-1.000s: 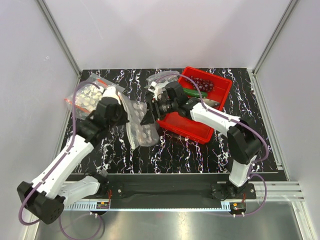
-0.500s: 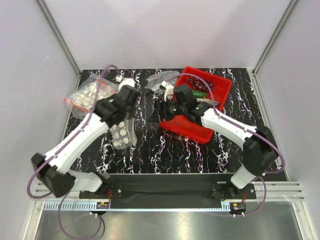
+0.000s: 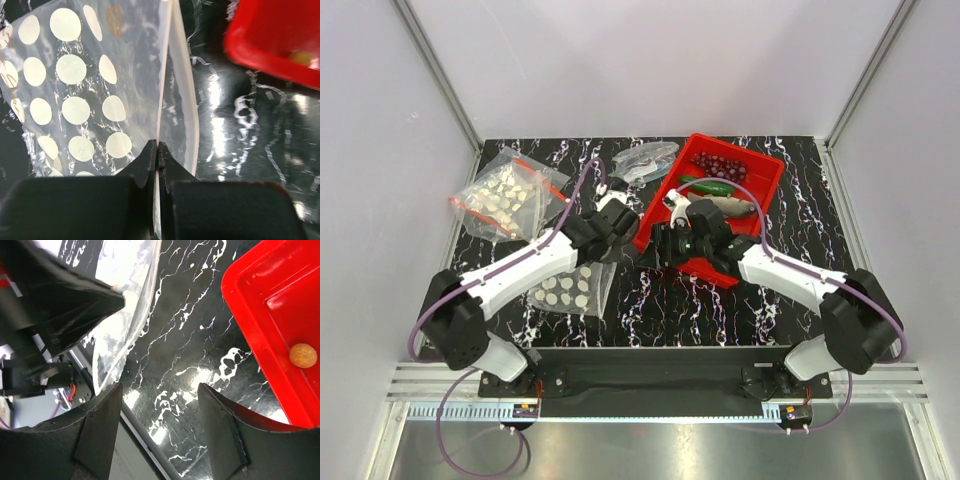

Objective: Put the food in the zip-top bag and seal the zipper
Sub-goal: Open the zipper of the food storage bag at the center of the board.

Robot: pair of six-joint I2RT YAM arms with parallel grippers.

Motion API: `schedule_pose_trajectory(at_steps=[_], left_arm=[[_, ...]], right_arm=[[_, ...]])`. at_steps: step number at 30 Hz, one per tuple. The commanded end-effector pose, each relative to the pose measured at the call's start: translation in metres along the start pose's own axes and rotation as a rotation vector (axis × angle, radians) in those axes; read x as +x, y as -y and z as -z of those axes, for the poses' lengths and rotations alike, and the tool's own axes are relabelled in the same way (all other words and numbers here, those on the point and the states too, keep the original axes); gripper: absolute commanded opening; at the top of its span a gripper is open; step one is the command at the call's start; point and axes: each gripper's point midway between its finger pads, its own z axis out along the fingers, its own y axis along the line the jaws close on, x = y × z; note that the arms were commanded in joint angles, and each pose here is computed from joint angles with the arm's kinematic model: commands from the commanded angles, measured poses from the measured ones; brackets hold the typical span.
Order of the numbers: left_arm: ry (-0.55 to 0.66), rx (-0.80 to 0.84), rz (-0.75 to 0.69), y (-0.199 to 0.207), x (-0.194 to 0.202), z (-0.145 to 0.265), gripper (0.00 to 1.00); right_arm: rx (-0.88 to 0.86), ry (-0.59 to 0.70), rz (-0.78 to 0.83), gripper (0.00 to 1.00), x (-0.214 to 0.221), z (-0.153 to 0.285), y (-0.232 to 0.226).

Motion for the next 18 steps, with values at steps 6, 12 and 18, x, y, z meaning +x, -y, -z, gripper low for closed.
schedule_pose_trajectory(at_steps=[6,12,18], left_arm=[[0.135,0.14,0.096,0.01,-0.027,0.033,0.0],[0.137,0.176,0.101,0.013,-0.023,0.036,0.0],[0.139,0.191,0.102,0.014,-0.023,0.04,0.0]], right_arm=[[-0.106,0.094,-0.023,0.68,-0.026,-0.026,-0.037],[-0.112,0.099,-0.033,0.64,-0.031,-0.041,-0.046],[-0.108,0.103,-0.03,0.63,-0.032,-0.047,-0.048]])
